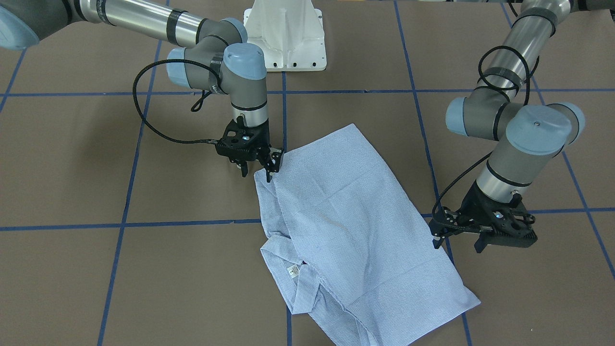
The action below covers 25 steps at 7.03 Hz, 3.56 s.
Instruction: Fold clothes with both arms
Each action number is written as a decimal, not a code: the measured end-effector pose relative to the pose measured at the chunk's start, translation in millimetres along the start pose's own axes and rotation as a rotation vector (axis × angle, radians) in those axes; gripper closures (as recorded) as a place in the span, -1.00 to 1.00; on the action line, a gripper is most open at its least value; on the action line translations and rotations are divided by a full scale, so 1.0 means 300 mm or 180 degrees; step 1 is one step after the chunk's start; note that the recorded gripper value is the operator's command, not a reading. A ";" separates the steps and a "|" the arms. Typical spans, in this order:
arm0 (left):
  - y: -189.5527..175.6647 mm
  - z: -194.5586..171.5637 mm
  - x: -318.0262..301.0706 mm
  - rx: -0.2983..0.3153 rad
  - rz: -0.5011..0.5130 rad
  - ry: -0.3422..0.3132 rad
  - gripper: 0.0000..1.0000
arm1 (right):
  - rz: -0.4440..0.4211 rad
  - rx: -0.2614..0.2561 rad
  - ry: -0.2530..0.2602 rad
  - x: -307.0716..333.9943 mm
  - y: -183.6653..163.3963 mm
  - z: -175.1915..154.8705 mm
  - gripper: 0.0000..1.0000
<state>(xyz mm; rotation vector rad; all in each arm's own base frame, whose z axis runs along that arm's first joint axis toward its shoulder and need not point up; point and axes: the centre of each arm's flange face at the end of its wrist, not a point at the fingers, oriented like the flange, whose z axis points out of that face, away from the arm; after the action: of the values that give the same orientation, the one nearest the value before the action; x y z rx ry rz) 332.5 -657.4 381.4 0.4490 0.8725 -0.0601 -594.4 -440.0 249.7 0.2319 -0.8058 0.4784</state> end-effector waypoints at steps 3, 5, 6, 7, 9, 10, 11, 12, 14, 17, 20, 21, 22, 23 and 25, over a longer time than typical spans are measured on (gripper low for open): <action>0.000 0.002 -0.001 -0.0003 -0.0001 -0.0002 -1.00 | -0.0012 -0.0036 0.0008 0.001 0.037 0.009 0.10; 0.001 0.002 -0.001 -0.0003 -0.0002 -0.0003 -1.00 | -0.0026 -0.0050 0.0022 0.007 0.054 0.016 0.91; 0.000 0.002 -0.002 -0.0002 -0.0002 -0.0003 -1.00 | -0.0018 -0.0052 0.0023 0.006 0.056 0.016 1.00; 0.000 0.001 -0.001 -0.0001 -0.0001 -0.0003 -1.00 | 0.0031 -0.0053 0.0024 0.006 0.057 0.016 1.00; 0.000 0.001 -0.001 -0.0001 -0.0002 -0.0002 -1.00 | 0.0123 -0.0054 0.0020 0.005 0.058 0.014 1.00; 0.000 -0.001 0.001 0.0000 -0.0002 0.0004 -1.00 | 0.0133 -0.0058 -0.0002 0.004 0.055 0.001 1.00; 0.002 -0.002 0.007 -0.0001 0.0002 0.0011 -1.00 | 0.0142 -0.0061 -0.0042 0.012 0.051 -0.027 1.00; 0.008 0.000 0.015 -0.0009 0.0006 0.0022 -1.00 | 0.0170 -0.0088 -0.0100 0.047 0.068 -0.077 1.00; 0.022 -0.001 0.044 -0.0021 -0.0035 0.0061 -1.00 | 0.0248 -0.0135 -0.0190 0.108 0.194 -0.184 1.00; 0.197 -0.089 0.190 -0.0118 -0.0230 0.0390 -1.00 | 0.0245 -0.0106 -0.0185 0.156 0.376 -0.315 1.00; 0.612 -0.280 0.371 -0.0526 -0.0468 0.0870 -1.00 | 0.0227 -0.0089 -0.0163 0.166 0.399 -0.338 1.00; 0.726 -0.295 0.419 -0.0671 -0.0604 0.0909 -1.00 | 0.0224 -0.0087 -0.0161 0.166 0.398 -0.338 1.00; 0.845 -0.298 0.448 -0.0741 -0.0750 0.0869 -1.00 | 0.0223 -0.0086 -0.0161 0.166 0.398 -0.339 1.00; 0.973 -0.294 0.464 -0.0757 -0.0949 0.0766 -0.99 | 0.0225 -0.0085 -0.0165 0.165 0.396 -0.341 1.00; 1.130 -0.257 0.483 -0.0712 -0.1273 0.0532 -0.58 | 0.0228 -0.0085 -0.0170 0.165 0.394 -0.344 1.00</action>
<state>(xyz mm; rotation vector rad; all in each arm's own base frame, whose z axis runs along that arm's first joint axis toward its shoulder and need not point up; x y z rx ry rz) 448.8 -300.6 350.3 0.0655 1.1111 -0.2926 -558.0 -282.6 218.8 0.1924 -0.8744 0.5302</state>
